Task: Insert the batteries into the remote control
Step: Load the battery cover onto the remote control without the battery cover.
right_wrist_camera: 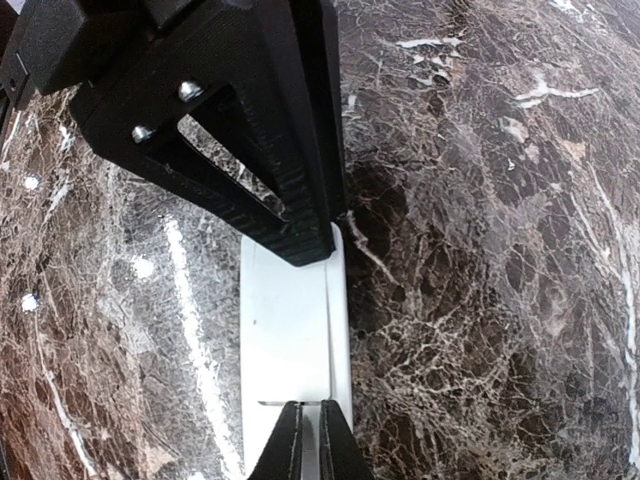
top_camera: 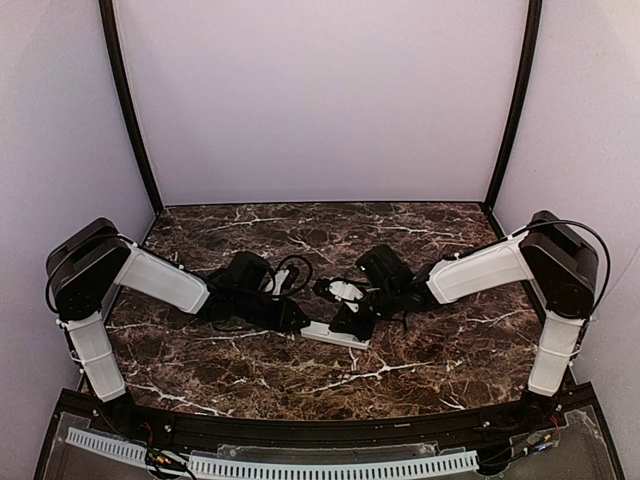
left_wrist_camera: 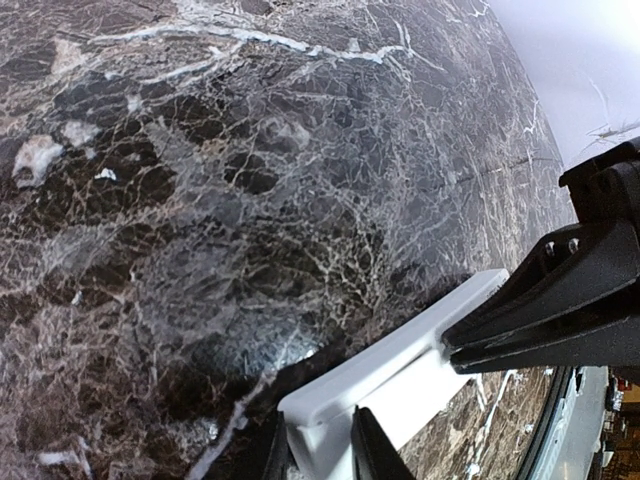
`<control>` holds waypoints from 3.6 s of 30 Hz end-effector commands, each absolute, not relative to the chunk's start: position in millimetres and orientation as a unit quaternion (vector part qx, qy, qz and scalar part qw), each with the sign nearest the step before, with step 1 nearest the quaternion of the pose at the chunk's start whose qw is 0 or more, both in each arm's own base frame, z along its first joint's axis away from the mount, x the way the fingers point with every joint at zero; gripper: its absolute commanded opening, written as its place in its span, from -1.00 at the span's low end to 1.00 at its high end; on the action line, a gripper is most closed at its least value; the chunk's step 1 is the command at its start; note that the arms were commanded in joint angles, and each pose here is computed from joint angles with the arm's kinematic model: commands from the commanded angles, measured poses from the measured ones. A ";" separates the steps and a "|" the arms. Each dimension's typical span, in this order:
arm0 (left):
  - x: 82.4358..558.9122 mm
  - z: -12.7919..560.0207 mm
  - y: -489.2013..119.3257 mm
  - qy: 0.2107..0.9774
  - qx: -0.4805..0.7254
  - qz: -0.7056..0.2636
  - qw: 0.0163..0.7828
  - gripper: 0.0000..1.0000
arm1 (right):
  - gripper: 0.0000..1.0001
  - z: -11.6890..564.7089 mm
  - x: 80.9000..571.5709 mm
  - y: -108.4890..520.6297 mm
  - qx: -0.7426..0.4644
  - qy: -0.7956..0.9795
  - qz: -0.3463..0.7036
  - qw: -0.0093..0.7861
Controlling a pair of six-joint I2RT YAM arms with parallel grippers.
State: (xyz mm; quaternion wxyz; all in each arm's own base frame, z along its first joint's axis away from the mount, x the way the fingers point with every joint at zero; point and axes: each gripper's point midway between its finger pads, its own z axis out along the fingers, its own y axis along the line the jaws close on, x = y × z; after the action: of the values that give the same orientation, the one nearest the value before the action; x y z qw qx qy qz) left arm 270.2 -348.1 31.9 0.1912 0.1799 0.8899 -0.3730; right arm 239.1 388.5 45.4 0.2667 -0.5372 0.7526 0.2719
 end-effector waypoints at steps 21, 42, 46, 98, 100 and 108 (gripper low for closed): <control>253.6 14.2 -334.3 0.906 0.182 -0.345 0.162 -0.59 | -0.24 59.1 231.1 398.9 -0.552 0.744 0.266 0.266; 245.0 1.7 -341.9 0.914 0.203 -0.320 0.143 -0.60 | -0.35 54.3 248.3 383.0 -0.510 0.772 0.251 0.285; 244.3 1.5 -342.2 0.914 0.204 -0.320 0.143 -0.62 | -0.25 55.3 258.8 390.2 -0.494 0.781 0.248 0.291; 233.4 3.8 -345.5 0.914 0.228 -0.307 0.136 -0.83 | -0.41 17.2 249.4 386.4 -0.516 0.788 0.239 0.235; 232.4 -0.4 -343.1 0.918 0.225 -0.299 0.131 -0.86 | -0.40 19.3 250.2 385.8 -0.511 0.791 0.240 0.237; 229.8 -5.1 -339.0 0.922 0.225 -0.289 0.124 -0.87 | -0.16 76.5 263.6 362.5 -0.441 0.811 0.268 0.274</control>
State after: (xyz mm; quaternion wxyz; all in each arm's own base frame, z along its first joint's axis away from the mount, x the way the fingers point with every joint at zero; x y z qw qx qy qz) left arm 269.0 -348.8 34.6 0.2074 0.2023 0.9022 -0.3194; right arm 259.9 380.0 44.7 0.2611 -0.4829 0.7964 0.2537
